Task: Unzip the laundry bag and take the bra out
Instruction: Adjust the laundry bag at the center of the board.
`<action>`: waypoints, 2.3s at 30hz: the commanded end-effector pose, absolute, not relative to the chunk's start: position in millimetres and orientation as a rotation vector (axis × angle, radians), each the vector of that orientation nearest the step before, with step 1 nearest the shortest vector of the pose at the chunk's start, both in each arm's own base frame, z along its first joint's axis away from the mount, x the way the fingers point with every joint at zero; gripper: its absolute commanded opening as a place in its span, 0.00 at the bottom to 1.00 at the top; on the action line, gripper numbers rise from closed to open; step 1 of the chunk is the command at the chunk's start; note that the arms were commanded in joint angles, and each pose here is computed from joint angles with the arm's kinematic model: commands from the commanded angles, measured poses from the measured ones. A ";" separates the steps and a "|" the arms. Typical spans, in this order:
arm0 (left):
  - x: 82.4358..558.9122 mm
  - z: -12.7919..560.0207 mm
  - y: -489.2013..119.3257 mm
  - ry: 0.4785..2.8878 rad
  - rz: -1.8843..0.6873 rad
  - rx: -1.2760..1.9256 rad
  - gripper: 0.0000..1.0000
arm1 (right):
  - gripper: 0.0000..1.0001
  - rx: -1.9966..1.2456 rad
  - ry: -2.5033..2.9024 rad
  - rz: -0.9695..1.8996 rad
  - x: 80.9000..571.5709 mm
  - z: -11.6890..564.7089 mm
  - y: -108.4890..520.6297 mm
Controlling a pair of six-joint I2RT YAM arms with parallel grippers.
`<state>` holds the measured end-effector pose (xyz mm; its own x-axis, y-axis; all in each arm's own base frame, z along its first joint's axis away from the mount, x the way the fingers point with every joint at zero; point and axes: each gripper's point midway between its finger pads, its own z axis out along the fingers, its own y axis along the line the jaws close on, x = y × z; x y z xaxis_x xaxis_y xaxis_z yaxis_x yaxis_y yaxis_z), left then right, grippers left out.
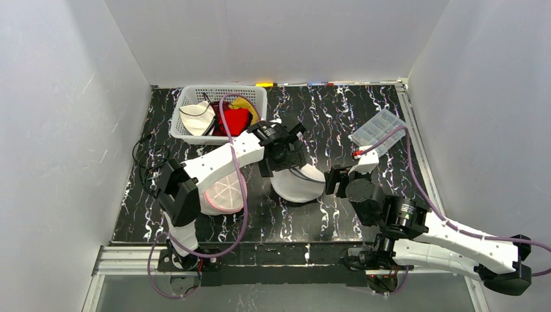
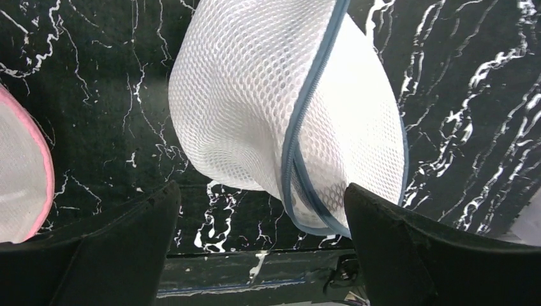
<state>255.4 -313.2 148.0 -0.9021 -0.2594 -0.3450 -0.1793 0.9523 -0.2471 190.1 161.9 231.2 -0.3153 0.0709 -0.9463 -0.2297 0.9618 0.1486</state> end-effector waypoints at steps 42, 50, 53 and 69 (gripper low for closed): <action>247.2 176.8 -322.8 2.391 -1.315 -0.314 0.00 | 0.80 -0.125 1.914 0.720 179.8 222.3 224.5; 246.1 239.2 -307.3 2.171 -1.384 -0.163 0.00 | 0.84 -0.029 1.972 1.038 189.1 203.4 231.9; 244.1 251.2 -300.4 2.129 -1.393 -0.140 0.00 | 0.85 0.039 1.960 1.105 196.2 198.8 226.2; 233.4 273.6 -294.4 2.055 -1.464 -0.122 0.00 | 0.88 0.337 1.740 1.537 204.3 198.0 224.3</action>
<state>240.5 -295.3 257.2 -0.8178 -0.4089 -0.4049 0.2172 0.4324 -0.8752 201.4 219.6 156.5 -0.6955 0.5816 -0.4220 -0.2072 0.4001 0.8927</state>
